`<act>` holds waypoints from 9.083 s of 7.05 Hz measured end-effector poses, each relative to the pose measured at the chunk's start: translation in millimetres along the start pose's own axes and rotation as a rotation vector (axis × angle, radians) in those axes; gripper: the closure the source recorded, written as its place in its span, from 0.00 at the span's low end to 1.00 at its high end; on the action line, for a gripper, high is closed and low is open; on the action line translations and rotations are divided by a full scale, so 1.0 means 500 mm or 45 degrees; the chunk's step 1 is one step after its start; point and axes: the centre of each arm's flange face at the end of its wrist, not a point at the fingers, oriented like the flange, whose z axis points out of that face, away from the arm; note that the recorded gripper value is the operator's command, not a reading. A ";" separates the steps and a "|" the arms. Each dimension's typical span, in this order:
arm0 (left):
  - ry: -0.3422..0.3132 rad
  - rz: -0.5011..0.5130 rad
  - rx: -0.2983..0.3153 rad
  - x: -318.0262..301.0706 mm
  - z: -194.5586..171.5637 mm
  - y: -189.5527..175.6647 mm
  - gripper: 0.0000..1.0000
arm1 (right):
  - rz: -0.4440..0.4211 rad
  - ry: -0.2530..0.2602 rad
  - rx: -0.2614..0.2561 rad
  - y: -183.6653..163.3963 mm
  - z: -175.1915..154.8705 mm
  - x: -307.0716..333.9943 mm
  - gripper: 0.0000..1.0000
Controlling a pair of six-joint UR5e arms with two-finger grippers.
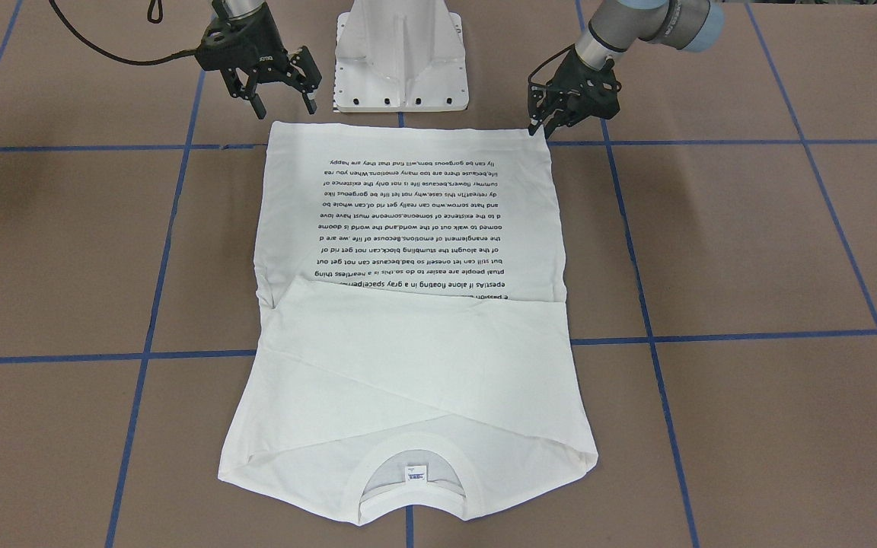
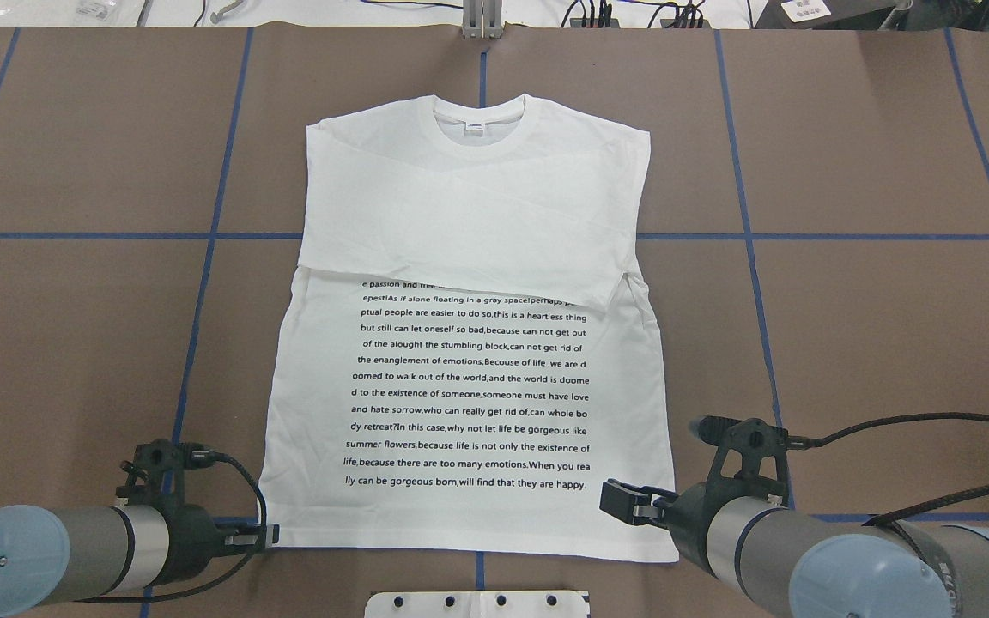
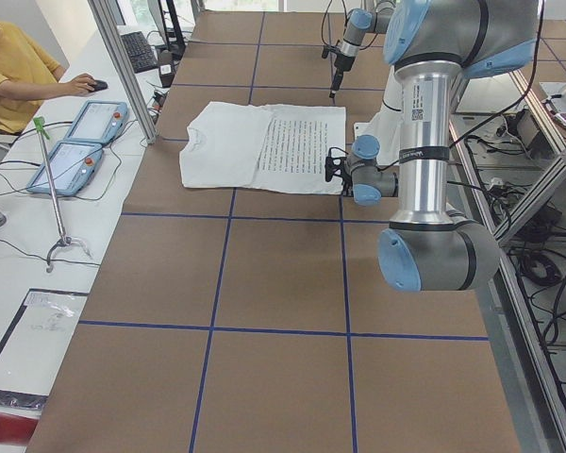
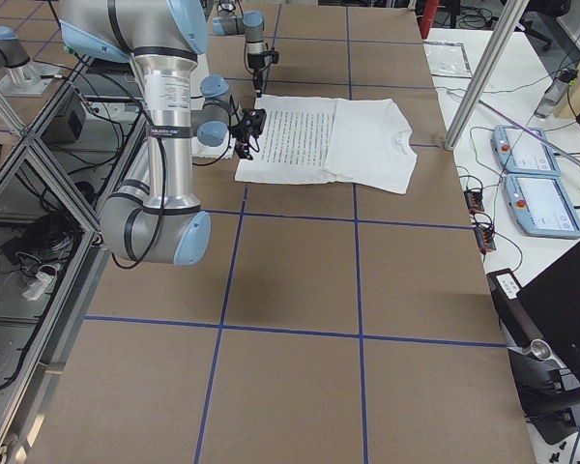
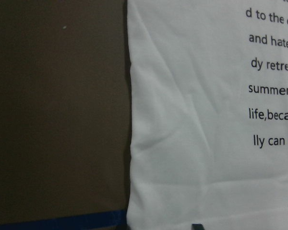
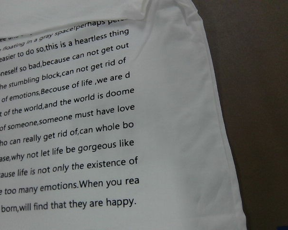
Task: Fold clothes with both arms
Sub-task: 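Lower both grippers and pinch the two hem corners nearest the robot, then lift the hem with both grippers and fold it toward the collar, then release the hem and raise both grippers, moving the left gripper toward the shirt's side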
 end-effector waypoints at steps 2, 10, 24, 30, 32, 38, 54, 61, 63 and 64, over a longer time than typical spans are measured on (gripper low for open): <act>0.003 0.001 -0.001 0.002 -0.001 0.001 1.00 | -0.014 0.008 0.007 0.013 0.006 0.006 0.00; 0.125 0.013 0.001 0.070 -0.079 -0.003 1.00 | 0.118 0.133 0.133 0.148 0.101 0.104 0.32; 0.127 0.012 0.000 0.067 -0.081 -0.003 1.00 | 0.033 0.195 0.128 0.199 0.122 0.124 0.49; 0.127 0.013 0.000 0.066 -0.082 -0.003 1.00 | 0.008 0.226 0.146 0.206 0.132 0.085 0.87; 0.128 0.012 0.000 0.066 -0.082 -0.003 1.00 | -0.010 0.231 0.153 0.196 0.134 0.084 1.00; 0.206 0.022 -0.103 0.152 -0.312 0.010 1.00 | -0.034 0.229 0.056 0.072 -0.124 0.019 1.00; -0.387 0.355 0.242 0.048 -0.218 -0.710 1.00 | -0.090 0.293 0.172 -0.580 0.116 -0.279 1.00; -0.366 0.381 0.249 -0.026 -0.127 -0.750 0.00 | -0.105 0.306 0.204 -0.656 0.263 -0.249 0.00; -0.302 0.405 0.256 -0.008 -0.176 -0.708 0.00 | -0.118 0.280 0.206 -0.658 0.264 -0.252 0.00; -0.279 0.402 0.246 -0.031 -0.209 -0.656 0.00 | -0.122 0.276 0.206 -0.658 0.263 -0.252 0.00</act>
